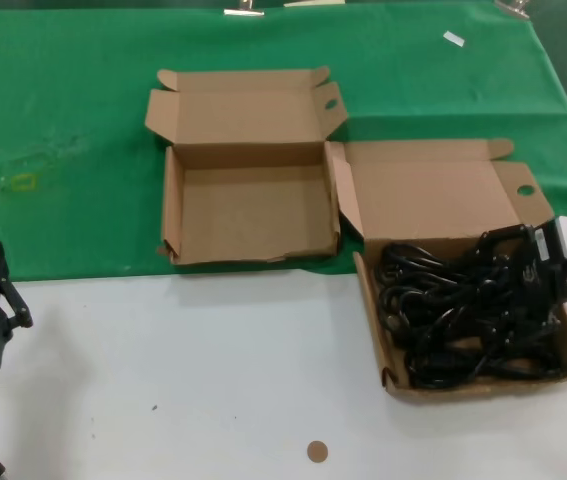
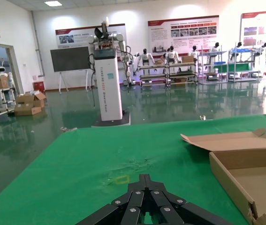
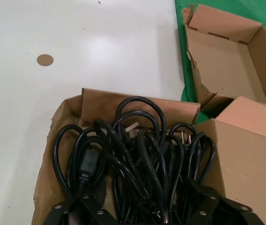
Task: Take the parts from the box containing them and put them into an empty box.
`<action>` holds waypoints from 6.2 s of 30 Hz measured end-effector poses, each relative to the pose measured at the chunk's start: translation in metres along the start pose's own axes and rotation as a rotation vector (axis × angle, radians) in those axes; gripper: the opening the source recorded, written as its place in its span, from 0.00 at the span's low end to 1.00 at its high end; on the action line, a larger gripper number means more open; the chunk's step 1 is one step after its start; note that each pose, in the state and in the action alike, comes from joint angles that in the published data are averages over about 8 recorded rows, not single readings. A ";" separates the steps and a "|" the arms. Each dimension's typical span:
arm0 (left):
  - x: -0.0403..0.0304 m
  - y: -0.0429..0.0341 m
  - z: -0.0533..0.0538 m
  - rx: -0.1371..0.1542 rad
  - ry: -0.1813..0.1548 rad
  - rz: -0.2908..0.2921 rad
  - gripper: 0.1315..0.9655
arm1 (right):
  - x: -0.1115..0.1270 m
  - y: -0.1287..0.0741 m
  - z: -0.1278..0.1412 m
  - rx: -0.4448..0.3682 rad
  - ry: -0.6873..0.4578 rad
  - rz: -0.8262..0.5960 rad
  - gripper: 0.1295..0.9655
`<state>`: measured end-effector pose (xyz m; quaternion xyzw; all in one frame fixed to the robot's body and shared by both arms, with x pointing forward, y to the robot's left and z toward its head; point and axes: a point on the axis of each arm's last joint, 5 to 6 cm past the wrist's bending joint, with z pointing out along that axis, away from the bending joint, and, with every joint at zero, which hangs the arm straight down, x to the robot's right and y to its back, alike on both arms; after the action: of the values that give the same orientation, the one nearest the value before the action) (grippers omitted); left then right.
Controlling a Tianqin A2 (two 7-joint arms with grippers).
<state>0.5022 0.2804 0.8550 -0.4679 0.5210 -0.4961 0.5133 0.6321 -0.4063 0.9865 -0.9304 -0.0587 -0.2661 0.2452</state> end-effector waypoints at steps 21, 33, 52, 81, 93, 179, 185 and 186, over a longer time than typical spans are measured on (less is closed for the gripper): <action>0.0000 0.0000 0.000 0.000 0.000 0.000 0.01 | 0.000 -0.002 0.000 -0.047 -0.032 -0.018 0.23; 0.0000 0.0000 0.000 0.000 0.000 0.000 0.01 | 0.007 -0.018 -0.019 -0.057 -0.040 -0.028 0.11; 0.0000 0.0000 0.000 0.000 0.000 0.000 0.01 | 0.050 -0.088 -0.039 0.003 0.039 -0.097 0.10; 0.0000 0.0000 0.000 0.000 0.000 0.000 0.01 | 0.104 -0.194 0.073 0.119 0.122 -0.131 0.10; 0.0000 0.0000 0.000 0.000 0.000 0.000 0.01 | 0.123 -0.196 0.101 0.106 0.161 -0.088 0.10; 0.0000 0.0000 0.000 0.000 0.000 0.000 0.89 | -0.069 -0.115 0.162 0.434 0.764 0.686 1.00; 0.0000 0.0000 0.000 0.000 0.000 0.000 0.96 | -0.096 -0.105 0.151 0.434 0.837 0.780 1.00; 0.0000 0.0000 0.000 0.000 0.000 0.000 0.96 | -0.100 -0.104 0.149 0.434 0.849 0.796 1.00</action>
<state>0.5022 0.2804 0.8550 -0.4679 0.5210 -0.4961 0.5134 0.5913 -0.2407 0.8679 -0.6229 0.3425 -0.4833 0.5110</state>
